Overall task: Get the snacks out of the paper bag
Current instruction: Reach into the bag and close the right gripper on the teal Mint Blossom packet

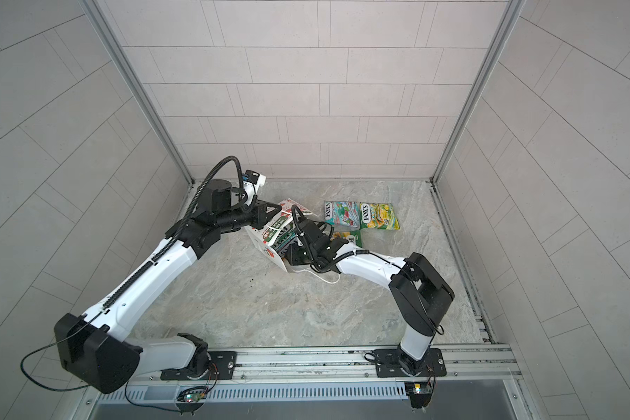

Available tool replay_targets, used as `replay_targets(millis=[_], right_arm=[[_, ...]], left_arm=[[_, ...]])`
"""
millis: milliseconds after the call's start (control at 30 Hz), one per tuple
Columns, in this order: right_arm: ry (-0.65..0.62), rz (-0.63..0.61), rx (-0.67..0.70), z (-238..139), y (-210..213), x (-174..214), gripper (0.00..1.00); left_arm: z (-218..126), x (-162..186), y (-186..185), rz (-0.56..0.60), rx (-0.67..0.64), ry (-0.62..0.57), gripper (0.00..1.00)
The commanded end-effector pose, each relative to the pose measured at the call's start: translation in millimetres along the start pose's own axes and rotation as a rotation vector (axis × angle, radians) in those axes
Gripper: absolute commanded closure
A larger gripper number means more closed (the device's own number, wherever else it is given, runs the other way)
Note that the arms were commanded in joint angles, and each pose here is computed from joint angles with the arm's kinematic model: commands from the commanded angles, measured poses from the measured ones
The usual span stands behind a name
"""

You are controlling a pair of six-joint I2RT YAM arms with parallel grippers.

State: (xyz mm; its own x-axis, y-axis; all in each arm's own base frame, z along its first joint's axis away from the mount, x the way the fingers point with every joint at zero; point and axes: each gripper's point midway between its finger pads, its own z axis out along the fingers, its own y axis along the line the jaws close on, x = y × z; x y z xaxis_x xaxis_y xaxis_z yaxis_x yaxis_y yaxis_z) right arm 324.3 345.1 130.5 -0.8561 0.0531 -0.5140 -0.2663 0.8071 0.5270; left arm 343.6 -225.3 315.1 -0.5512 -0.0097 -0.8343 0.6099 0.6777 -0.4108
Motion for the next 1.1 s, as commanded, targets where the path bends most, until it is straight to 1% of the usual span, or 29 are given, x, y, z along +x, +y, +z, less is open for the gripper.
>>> replay_targets(millis=[0, 133, 367, 667, 900, 1067], right_arm=[[-0.136, 0.130, 0.013, 1.3, -0.4, -24.1, 0.63], [-0.195, 0.217, 0.001, 6.6, -3.2, -32.0, 0.64], [-0.252, 0.294, 0.034, 12.8, -12.1, -41.2, 0.65], [-0.246, 0.309, 0.053, 31.6, -14.4, -46.3, 0.66], [-0.211, 0.323, 0.012, 48.3, -10.8, -47.7, 0.66], [-0.205, 0.336, 0.029, 56.7, -17.3, -46.8, 0.66]], left_arm=[[-0.7, -0.2, -3.9, 0.033, 0.021, -0.008, 1.00], [-2.8, 0.5, -5.8, 0.056, 0.025, -0.002, 1.00], [-5.3, 2.3, -6.0, 0.081, 0.020, 0.003, 1.00], [-3.4, 3.5, -6.5, 0.078, 0.029, 0.010, 1.00], [-2.1, 5.1, -6.1, 0.075, 0.032, 0.017, 1.00], [-1.8, 5.4, -6.3, 0.075, 0.034, 0.019, 1.00]])
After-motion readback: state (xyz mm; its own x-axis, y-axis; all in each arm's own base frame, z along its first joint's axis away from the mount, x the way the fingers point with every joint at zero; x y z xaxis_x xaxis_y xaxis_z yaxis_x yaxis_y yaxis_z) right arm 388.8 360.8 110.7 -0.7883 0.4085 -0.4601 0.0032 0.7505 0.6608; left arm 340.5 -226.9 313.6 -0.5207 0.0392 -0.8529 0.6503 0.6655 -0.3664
